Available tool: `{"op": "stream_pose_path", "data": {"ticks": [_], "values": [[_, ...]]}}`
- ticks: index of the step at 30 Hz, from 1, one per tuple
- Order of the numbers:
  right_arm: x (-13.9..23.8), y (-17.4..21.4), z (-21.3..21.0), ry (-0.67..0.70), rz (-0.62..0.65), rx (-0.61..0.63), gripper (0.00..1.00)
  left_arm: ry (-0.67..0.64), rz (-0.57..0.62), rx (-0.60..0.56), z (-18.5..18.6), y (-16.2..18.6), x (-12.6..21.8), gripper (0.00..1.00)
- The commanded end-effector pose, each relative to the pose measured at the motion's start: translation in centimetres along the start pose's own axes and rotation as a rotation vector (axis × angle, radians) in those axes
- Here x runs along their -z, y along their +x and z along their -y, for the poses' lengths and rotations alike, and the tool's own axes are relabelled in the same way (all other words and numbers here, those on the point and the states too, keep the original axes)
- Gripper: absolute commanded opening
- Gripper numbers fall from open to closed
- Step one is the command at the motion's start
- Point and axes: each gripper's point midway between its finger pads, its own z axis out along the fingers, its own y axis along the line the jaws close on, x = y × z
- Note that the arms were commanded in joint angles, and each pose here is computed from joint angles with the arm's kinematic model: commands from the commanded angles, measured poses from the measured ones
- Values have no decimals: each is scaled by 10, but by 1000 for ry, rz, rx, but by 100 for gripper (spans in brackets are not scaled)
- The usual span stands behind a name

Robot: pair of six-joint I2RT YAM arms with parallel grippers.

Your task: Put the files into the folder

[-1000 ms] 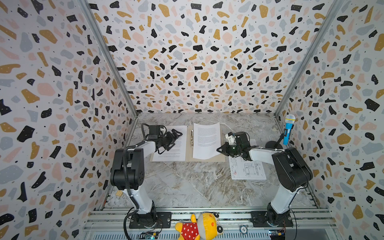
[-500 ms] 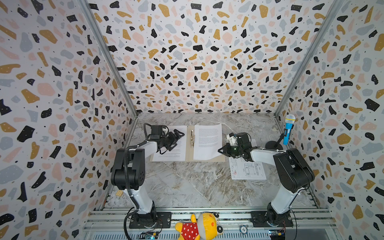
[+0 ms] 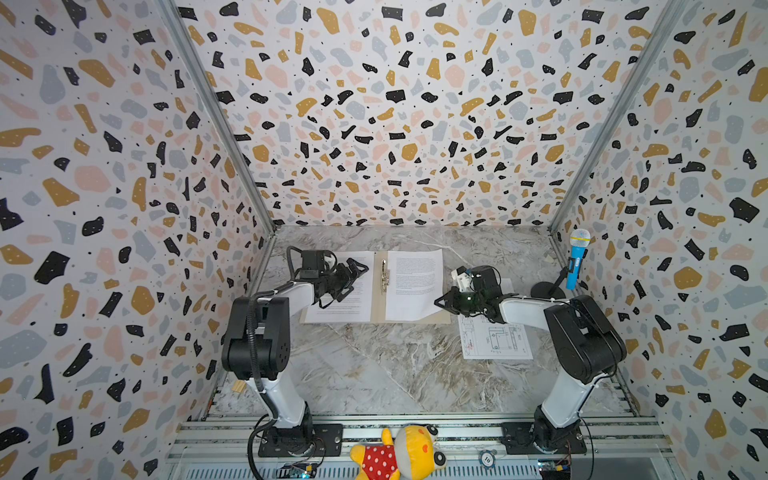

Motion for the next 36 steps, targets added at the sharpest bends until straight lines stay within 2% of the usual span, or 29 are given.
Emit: {"op": "stream_pose_path", "data": {"ticks": [1,12,15,17,21,25,36], "values": [[3,-3,-9,-16,14,21,0,25,-2,-17,4,2,-2,100],[2,-3,-8,-4,7,11,0,25,-4,-14,3,3,-2,100],[4,-2,-5,17,11,7,7,15,-1,-12,2,2,-2,100],[5,-3,-4,27,13,7,19,6,4,-11,1,1,-1,100],[6,-4,-2,54,11,7,32,-20,15,-22,-1,-1,1,100],[11,-8,0,89,15,5,51,-36,39,-24,1,-4,5,100],[43,-16,19,209,38,-3,60,-80,87,-57,19,-5,7,99]]}}
